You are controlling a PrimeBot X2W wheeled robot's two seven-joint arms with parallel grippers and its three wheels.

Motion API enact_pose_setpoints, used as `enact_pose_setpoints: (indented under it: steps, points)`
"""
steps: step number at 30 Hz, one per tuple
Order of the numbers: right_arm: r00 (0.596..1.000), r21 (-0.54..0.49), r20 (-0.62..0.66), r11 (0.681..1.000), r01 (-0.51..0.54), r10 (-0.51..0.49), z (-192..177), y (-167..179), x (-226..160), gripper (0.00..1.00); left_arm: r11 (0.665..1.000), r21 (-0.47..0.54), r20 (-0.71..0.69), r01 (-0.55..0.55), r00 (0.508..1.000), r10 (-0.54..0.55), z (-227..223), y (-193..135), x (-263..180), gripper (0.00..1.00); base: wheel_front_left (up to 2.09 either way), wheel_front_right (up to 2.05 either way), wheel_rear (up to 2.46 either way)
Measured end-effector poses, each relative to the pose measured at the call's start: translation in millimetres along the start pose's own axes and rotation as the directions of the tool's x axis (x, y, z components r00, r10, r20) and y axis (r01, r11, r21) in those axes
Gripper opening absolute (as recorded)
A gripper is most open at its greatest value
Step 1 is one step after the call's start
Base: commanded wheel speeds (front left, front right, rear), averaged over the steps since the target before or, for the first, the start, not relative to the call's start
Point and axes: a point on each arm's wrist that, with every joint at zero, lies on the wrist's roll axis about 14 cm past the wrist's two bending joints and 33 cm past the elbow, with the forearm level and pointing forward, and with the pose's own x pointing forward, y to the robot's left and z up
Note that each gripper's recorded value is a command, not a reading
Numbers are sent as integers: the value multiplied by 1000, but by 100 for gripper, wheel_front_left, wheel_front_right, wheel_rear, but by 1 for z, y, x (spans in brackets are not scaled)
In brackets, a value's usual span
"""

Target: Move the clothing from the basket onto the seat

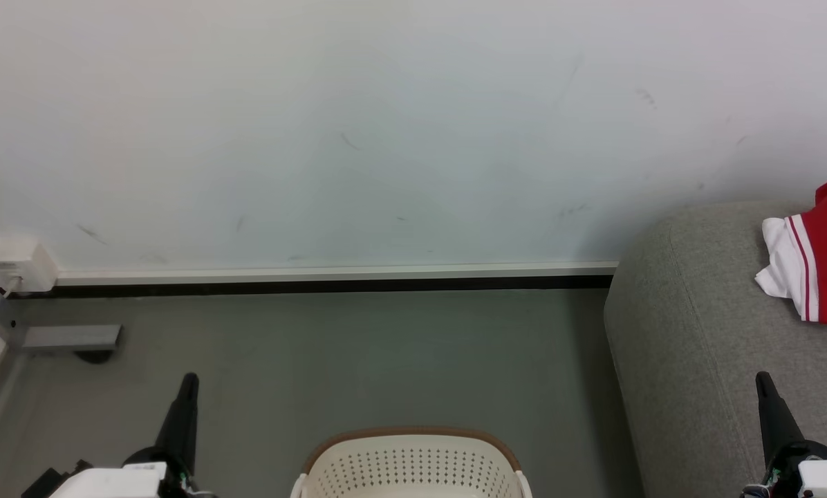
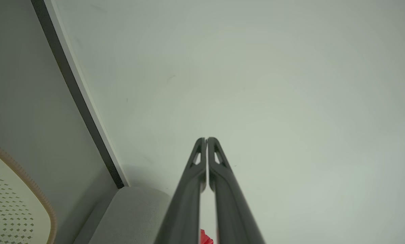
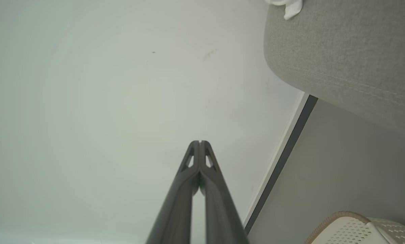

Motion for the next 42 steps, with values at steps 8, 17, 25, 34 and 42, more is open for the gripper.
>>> enact_pose_setpoints:
  steps: [8, 17, 25, 34, 42]
  points:
    - [1000, 54, -4, 998, -11, 11, 0, 3, 1, 0, 998, -53, -2, 16, 1000, -16, 1, -4, 2, 0, 0, 0, 0]
    - [1000, 68, -2, 998, -14, 14, 0, 3, 2, 0, 998, -62, 0, 21, 1000, -21, 2, -5, 2, 0, 0, 0, 0]
    - [1000, 68, -2, 998, -15, 15, 0, 4, 2, 0, 998, -62, 0, 21, 1000, -21, 1, -5, 2, 0, 0, 0, 0]
    - [1000, 68, -2, 998, -15, 15, 0, 4, 2, 0, 998, -62, 0, 21, 1000, -21, 1, -5, 2, 0, 0, 0, 0]
    - [1000, 68, -2, 998, -15, 15, 0, 4, 2, 0, 998, -62, 0, 21, 1000, -22, 1, -5, 2, 0, 0, 0, 0]
